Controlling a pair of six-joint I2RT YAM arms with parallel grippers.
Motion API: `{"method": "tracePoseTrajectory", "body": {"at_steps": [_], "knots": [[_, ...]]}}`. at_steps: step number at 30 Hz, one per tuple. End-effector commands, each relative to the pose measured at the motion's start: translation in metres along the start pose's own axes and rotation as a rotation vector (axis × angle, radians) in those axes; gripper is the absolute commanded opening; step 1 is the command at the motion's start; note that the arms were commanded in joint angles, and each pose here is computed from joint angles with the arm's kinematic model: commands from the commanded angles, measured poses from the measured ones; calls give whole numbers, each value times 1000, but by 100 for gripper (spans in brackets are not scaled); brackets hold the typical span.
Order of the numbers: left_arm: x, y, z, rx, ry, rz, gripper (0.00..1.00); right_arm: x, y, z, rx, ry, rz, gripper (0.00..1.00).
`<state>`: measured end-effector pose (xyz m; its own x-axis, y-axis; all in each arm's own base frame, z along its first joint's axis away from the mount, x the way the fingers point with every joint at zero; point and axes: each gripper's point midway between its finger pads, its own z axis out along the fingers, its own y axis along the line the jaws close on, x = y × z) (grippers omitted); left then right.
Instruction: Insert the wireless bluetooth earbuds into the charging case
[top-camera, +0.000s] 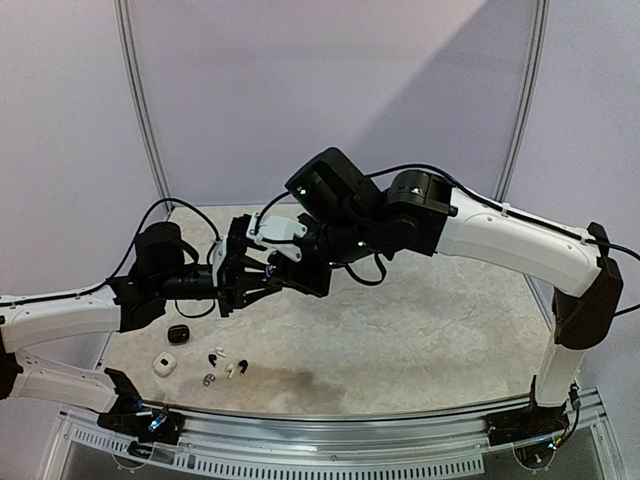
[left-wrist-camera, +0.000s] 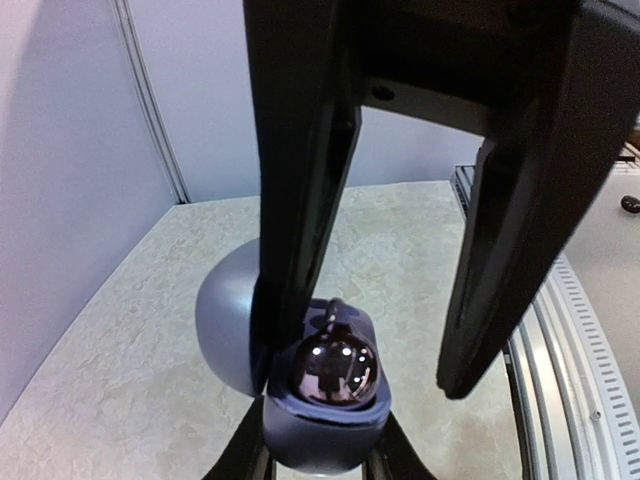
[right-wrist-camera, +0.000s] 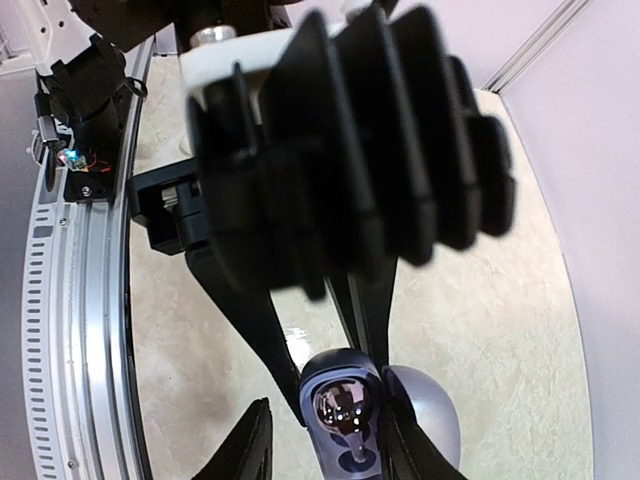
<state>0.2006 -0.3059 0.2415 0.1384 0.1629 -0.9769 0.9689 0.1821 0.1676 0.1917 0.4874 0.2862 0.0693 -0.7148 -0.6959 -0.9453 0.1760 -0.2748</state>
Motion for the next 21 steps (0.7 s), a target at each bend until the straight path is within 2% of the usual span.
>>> {"method": "tracePoseTrajectory", "body": {"at_steps": [1,7,14,21], "knots": [[-3,-20,2,101,-26,8,0,-14,-36,-25,96,-86,38,38],[-4,-20,3,112,-31,-13,0,-13,-38,-26,103,-81,14,37],[-5,-17,3,103,-33,-18,0,-1,-36,-27,95,-53,8,27],[-4,-17,3,100,-32,-9,0,3,-33,-29,82,-63,10,24]]}}
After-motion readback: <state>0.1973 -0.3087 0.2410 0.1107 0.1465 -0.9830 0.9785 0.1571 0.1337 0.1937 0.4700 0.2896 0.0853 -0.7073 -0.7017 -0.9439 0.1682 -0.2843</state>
